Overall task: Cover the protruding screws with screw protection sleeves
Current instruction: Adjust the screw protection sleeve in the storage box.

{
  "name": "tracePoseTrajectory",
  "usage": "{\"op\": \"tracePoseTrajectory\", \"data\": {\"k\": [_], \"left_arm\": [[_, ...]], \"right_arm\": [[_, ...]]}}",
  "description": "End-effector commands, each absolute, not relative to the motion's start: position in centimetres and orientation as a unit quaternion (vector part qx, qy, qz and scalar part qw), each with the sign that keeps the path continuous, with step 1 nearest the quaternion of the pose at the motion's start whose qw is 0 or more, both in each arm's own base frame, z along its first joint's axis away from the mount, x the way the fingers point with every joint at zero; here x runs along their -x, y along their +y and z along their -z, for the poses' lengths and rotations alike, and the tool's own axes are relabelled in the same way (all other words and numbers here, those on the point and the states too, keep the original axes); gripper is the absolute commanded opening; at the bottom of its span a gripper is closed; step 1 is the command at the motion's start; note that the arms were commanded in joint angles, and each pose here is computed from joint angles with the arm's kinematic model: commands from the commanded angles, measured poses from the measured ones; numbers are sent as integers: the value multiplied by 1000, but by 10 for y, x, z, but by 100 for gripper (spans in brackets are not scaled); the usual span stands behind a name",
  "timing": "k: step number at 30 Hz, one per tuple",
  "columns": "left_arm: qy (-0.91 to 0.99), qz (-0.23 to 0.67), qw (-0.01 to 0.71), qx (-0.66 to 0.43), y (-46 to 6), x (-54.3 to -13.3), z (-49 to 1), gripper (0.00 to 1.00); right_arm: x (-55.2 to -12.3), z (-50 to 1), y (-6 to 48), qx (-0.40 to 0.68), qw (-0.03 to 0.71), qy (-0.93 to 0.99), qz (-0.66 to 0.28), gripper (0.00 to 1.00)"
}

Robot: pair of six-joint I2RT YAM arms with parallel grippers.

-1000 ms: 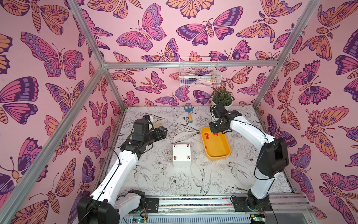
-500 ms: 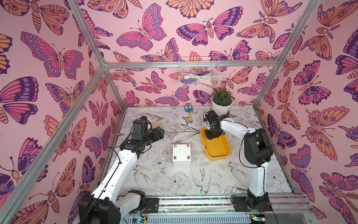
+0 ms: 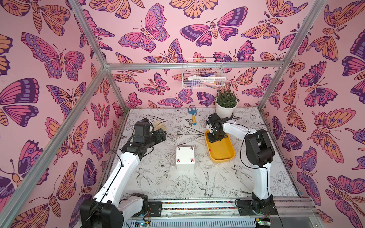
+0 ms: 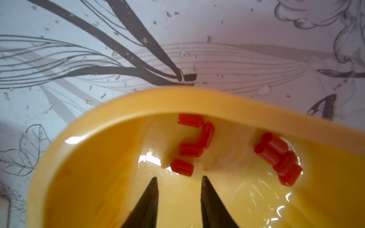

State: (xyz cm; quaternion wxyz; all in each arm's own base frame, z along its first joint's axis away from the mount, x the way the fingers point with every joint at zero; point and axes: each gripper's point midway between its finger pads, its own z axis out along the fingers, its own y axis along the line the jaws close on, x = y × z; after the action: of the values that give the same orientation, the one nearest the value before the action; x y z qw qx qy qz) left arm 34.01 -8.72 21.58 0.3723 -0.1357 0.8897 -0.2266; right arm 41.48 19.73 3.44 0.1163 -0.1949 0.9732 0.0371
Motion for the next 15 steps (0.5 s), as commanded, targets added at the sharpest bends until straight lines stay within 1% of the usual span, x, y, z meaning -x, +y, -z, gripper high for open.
{"op": "tracePoseTrajectory", "data": {"k": [1,15], "left_arm": [[890,224,370,143,-83,-336,-214,78],[892,223,366,146,-80,-336,-210,77]], "right_arm": [[-422,-30,199,194,116,973,-43,38],[-428,-22,200,183,115,975,-43,35]]}}
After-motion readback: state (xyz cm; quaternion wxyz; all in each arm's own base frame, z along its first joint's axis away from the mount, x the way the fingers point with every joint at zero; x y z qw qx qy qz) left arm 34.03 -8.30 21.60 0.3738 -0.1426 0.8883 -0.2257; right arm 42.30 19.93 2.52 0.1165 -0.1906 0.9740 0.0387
